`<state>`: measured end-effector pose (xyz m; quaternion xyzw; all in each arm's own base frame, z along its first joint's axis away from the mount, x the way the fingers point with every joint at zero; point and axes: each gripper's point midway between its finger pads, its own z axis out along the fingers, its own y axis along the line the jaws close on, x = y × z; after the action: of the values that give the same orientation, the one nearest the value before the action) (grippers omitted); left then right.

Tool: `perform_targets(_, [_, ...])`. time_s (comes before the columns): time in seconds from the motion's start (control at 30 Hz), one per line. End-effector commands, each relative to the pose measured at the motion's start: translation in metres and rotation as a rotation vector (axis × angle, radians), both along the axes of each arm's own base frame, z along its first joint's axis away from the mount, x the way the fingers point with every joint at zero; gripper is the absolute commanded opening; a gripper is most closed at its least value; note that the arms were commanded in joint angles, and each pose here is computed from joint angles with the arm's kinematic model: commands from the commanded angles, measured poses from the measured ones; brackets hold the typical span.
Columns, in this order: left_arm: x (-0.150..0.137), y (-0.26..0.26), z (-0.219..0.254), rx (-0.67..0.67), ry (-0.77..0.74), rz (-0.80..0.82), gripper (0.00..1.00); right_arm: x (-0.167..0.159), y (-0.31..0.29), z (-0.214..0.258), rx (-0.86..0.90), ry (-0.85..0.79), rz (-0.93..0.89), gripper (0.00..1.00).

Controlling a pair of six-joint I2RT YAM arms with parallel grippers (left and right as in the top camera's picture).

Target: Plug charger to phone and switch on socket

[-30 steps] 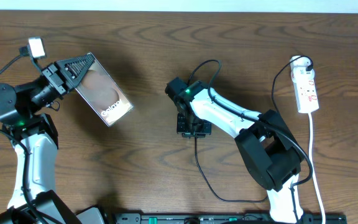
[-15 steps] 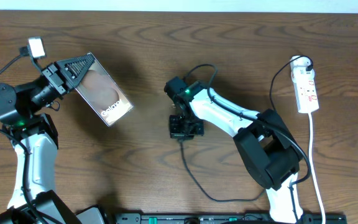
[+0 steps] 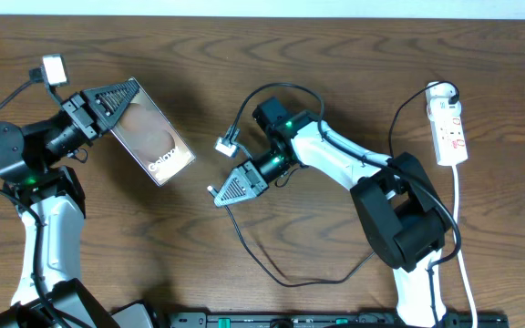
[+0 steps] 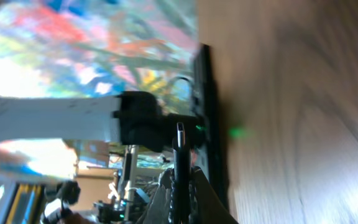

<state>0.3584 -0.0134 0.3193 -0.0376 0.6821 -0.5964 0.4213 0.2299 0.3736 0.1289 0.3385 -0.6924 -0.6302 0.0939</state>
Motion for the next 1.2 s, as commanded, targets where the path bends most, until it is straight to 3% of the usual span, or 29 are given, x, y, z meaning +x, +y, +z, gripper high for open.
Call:
perform_targets(0.0, [-0.001,0.000,0.005,0.016,-0.023,-0.008,0.08,0.000,-0.001,0.028,0.274,-0.079,0.033,0.02])
perform_targets(0.5, [-0.001,-0.005,0.005,0.012,-0.019,-0.024,0.07,0.000,0.014,0.031,0.431,-0.298,0.087,0.04])
perform_targets(1.17, [0.005,-0.010,0.006,0.016,-0.042,-0.007,0.07,0.005,0.042,0.053,0.492,-0.360,0.135,0.03])
